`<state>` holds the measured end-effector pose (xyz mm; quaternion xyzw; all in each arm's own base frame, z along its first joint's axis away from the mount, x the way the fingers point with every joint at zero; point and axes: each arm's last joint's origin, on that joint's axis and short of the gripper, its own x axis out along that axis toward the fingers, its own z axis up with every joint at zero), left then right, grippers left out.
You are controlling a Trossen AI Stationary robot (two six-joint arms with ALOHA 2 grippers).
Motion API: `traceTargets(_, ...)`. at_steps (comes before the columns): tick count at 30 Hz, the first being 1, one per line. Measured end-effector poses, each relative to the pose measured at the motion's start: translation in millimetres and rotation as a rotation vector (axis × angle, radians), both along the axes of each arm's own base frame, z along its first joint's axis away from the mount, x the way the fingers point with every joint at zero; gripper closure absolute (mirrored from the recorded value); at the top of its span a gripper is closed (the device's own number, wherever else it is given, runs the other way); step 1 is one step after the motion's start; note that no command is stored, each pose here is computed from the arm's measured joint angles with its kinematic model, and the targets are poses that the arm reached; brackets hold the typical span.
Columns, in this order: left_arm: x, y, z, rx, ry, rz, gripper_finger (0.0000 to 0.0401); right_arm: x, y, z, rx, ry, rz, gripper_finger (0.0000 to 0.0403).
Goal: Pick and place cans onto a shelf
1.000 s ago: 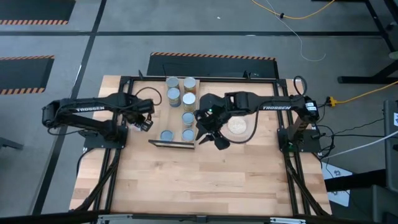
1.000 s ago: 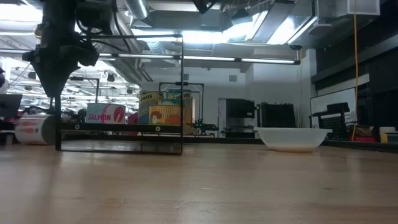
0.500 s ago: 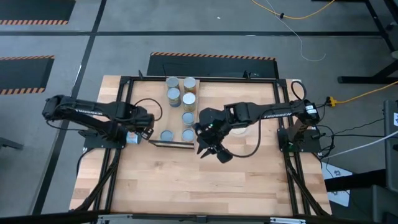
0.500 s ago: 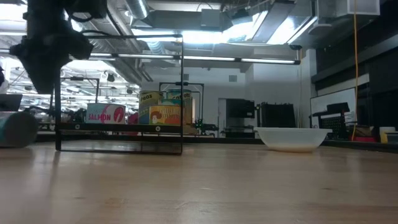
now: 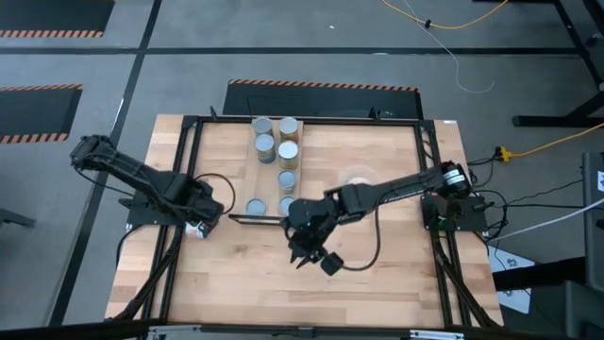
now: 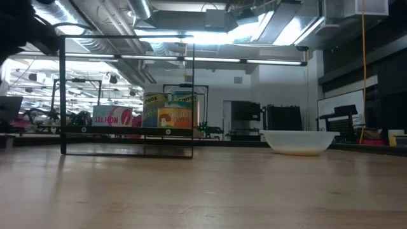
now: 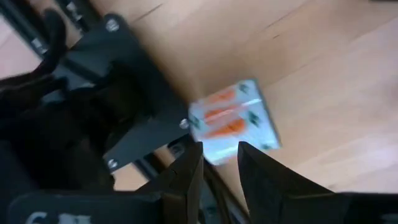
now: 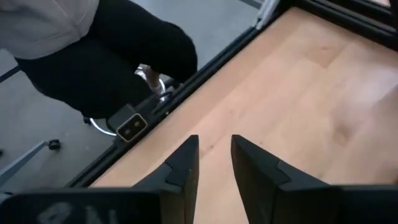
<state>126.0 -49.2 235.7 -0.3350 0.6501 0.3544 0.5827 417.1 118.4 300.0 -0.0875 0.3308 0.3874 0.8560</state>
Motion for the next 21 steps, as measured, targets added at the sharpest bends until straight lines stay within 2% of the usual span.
traceTargets(12,-15.8,-32.7,-0.1,-0.017,0.005,-0.028,0.0307,33.4,45.0,-53.8,0.135,0.031,-0.054,0.0304)
traceTargets(17,-21.0,-45.4,-0.3,-0.033,-0.024,-0.02,0.0307,54.4,59.0,-81.4,0.215,-0.045,-0.073,0.0304)
traceTargets(21,-23.1,-55.3,-0.2,-0.071,-0.057,-0.034,0.0307,69.0,62.7,-101.1,0.275,-0.092,-0.148,0.0304)
